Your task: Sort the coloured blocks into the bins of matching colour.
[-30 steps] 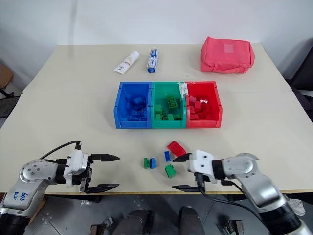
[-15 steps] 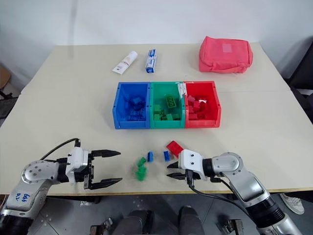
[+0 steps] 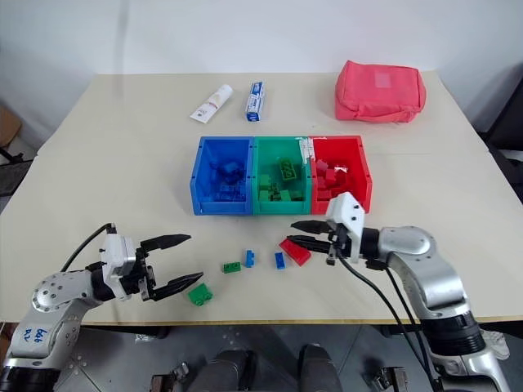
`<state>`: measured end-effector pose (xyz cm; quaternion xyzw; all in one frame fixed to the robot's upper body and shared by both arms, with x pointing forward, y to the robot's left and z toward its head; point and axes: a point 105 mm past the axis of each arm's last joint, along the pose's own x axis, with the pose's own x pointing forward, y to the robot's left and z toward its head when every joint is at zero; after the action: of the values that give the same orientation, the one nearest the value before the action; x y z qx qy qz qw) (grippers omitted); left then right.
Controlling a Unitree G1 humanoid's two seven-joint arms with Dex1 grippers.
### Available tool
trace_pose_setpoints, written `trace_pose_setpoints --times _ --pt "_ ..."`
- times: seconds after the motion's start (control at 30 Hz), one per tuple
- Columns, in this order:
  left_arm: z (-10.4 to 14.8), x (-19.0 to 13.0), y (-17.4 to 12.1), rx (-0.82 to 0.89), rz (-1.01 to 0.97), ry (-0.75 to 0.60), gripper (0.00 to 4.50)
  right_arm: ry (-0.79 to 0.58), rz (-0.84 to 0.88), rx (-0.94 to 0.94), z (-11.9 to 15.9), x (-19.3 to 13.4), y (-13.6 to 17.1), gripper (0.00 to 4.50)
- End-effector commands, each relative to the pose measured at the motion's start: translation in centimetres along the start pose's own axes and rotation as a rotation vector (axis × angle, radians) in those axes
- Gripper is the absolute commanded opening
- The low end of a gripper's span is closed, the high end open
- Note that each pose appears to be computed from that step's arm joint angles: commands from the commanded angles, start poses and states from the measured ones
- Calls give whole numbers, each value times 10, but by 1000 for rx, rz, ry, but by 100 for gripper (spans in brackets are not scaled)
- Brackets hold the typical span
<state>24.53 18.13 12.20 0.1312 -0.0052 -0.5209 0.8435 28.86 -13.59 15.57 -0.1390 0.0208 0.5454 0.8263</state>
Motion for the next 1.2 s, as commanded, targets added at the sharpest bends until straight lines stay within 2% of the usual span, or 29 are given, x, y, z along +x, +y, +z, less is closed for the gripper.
trace_pose_setpoints --times 0.03,0.2,0.23,0.33,0.5,0.7,0.97,1.2 --pt "8 -1 -2 58 -48 3 450 43 -57 -49 -5 -29 -6 266" --pt "12 11 1 75 -96 -20 450 116 -158 -27 -22 -67 -5 433" --pt "13 15 1 77 -110 -27 450 133 -166 -12 -25 -72 -3 447" --pt "16 24 1 66 -158 -34 450 161 -128 39 -31 -72 11 447" --pt "16 30 1 77 -202 -23 450 164 -121 80 -38 -43 19 447" --pt "18 30 4 104 -181 -32 450 223 -126 97 -57 -2 18 447" --pt "17 26 3 98 -146 -30 450 229 -208 93 -59 30 5 447" --pt "21 27 5 84 -119 -62 450 181 -199 74 -47 24 3 219"
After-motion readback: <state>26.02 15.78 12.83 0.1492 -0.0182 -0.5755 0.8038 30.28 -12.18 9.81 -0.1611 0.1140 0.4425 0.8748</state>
